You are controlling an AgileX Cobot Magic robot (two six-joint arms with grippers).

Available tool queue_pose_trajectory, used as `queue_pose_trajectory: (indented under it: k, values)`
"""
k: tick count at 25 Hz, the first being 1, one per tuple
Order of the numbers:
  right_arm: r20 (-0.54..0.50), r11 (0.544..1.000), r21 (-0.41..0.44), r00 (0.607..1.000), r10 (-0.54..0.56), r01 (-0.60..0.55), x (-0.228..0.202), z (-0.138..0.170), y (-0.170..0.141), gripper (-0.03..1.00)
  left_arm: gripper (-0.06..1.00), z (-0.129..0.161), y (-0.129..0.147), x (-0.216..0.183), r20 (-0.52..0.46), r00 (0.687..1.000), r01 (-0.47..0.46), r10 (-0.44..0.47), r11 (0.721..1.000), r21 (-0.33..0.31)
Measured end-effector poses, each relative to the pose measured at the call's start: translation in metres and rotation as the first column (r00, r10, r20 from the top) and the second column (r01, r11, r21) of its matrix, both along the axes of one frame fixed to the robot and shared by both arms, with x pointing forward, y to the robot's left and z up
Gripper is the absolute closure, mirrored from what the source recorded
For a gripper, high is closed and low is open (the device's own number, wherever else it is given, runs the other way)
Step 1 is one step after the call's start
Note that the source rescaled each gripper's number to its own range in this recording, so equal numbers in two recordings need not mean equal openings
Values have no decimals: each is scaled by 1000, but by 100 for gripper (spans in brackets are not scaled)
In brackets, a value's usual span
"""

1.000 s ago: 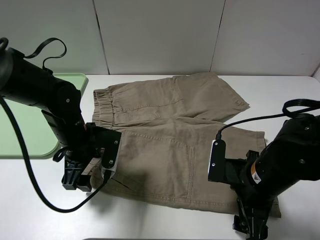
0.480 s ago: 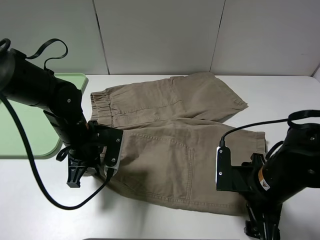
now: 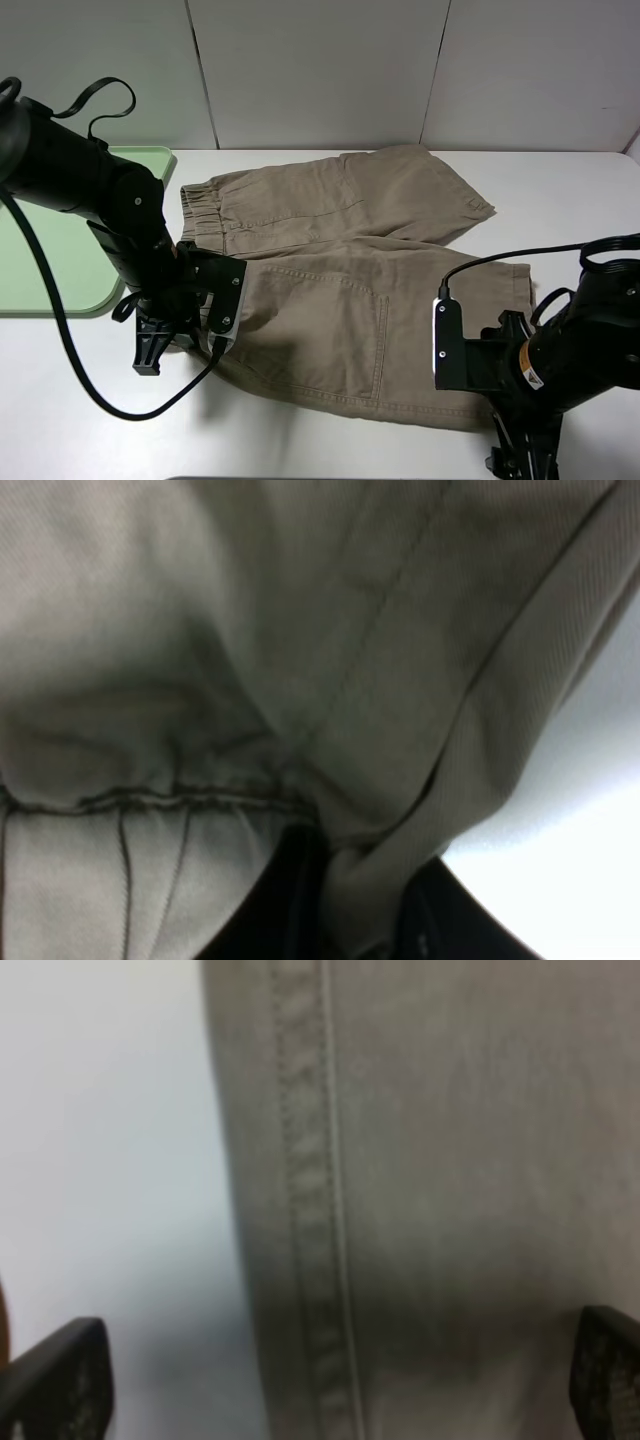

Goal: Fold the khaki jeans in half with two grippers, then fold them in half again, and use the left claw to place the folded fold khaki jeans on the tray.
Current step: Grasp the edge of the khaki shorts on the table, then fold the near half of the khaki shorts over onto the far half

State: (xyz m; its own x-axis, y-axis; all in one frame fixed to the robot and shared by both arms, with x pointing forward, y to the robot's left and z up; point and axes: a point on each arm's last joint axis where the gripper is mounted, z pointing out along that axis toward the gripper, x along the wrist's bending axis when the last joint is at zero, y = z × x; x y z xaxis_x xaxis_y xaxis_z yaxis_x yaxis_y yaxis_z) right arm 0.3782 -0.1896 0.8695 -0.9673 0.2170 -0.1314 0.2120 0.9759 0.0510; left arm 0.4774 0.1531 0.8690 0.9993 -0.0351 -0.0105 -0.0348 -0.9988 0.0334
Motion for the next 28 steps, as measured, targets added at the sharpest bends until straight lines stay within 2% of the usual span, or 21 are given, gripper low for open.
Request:
queue_pose_trajectory:
  k: [5, 8, 10, 14, 15, 16, 28]
  values:
    - [-17, 1000, -14, 1000, 0, 0, 0, -4, 0, -3, 93, 0, 0, 0, -1, 1000, 0, 0, 1000, 1]
    - [-28, 1000, -13, 999, -21, 20, -1, -4, 0, 12, 93, 0, 0, 0, -2, 1000, 0, 0, 1000, 1]
    - [-29, 1000, -9, 999, -26, 26, -1, -5, 1, 34, 93, 0, 0, 0, -2, 1000, 0, 0, 1000, 1]
    - [-17, 1000, 3, 1000, -20, 20, 1, -5, 2, 87, 93, 0, 0, 0, -3, 1000, 0, 0, 1000, 2]
    - [-13, 1000, 6, 1000, -14, 14, 1, -5, 2, 94, 93, 0, 0, 0, -3, 1000, 0, 0, 1000, 2]
    - [-12, 1000, 6, 1000, -12, 12, 1, -5, 2, 97, 93, 0, 0, 0, -3, 1000, 0, 0, 1000, 2]
    - [-5, 1000, 10, 1000, -9, 9, 1, -4, 2, 97, 93, 0, 0, 0, -5, 1000, 1, -1, 1000, 3]
